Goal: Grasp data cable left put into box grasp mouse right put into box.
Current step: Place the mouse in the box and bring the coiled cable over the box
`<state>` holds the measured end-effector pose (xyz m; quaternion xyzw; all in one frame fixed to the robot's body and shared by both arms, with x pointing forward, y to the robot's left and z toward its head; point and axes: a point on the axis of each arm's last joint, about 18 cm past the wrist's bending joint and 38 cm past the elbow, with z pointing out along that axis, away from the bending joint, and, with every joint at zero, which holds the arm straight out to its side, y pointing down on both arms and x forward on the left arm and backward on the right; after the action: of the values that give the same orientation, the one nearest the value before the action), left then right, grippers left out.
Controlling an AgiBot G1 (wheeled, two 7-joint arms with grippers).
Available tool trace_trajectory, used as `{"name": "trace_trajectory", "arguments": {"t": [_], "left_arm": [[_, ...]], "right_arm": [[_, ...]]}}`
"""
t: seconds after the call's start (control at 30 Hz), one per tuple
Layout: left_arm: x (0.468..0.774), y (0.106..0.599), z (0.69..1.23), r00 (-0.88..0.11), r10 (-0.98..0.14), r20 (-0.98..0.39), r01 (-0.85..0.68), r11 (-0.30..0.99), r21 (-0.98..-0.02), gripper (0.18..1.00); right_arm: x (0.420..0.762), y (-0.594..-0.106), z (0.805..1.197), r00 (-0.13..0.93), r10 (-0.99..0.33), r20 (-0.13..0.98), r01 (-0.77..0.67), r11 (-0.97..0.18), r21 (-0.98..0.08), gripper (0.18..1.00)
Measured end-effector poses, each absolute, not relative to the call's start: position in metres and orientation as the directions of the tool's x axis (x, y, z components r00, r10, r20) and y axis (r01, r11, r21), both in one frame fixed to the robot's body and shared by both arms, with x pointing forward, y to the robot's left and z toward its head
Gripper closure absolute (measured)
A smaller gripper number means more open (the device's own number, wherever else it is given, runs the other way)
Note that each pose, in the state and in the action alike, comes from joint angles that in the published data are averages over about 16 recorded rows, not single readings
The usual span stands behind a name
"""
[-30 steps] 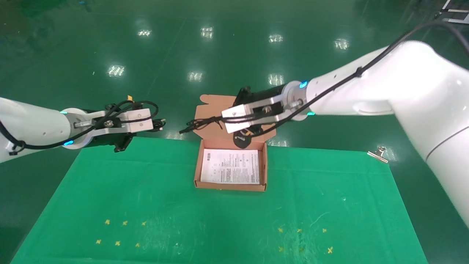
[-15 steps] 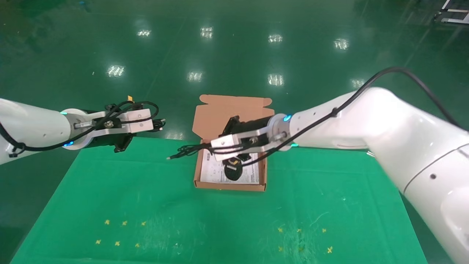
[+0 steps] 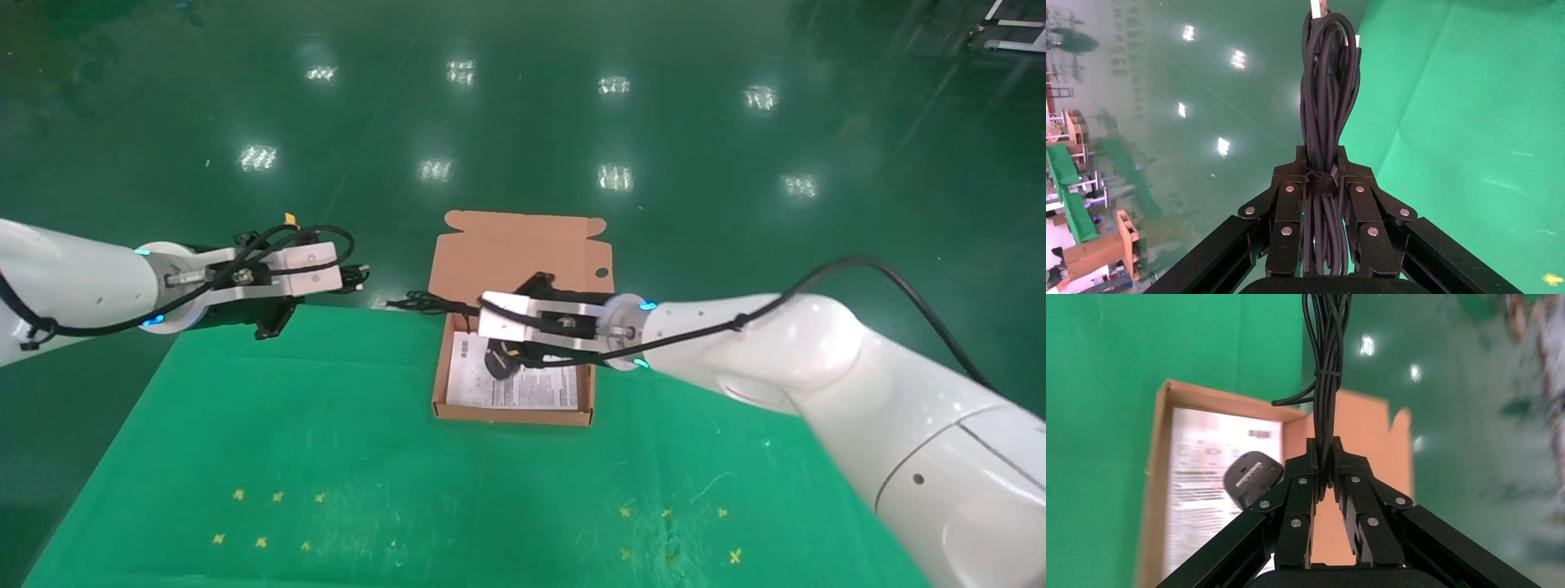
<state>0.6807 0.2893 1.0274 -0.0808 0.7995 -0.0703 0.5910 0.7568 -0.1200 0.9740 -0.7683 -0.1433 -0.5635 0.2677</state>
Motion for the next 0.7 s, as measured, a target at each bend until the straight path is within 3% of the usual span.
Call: {"name": "trace_trajectory", "arguments": {"t": [0.3, 0.7], "left_arm": [[0.681, 0.289, 1.027, -0.288, -0.212, -0.934, -0.046, 0.977, -0.208, 0.918], [0.681, 0.289, 1.027, -0.289, -0.212, -0.934, -0.046, 0.977, -0.208, 0.919]], "right_arm": [[0.770, -0.148, 0.946, 0.420, -0.336, 0.843, 0.384, -0.776, -0.500, 0.963], [0.775, -0.167, 0.918, 0.475, -0.466, 0.746, 0.285, -0.721, -0.632, 0.963]]}}
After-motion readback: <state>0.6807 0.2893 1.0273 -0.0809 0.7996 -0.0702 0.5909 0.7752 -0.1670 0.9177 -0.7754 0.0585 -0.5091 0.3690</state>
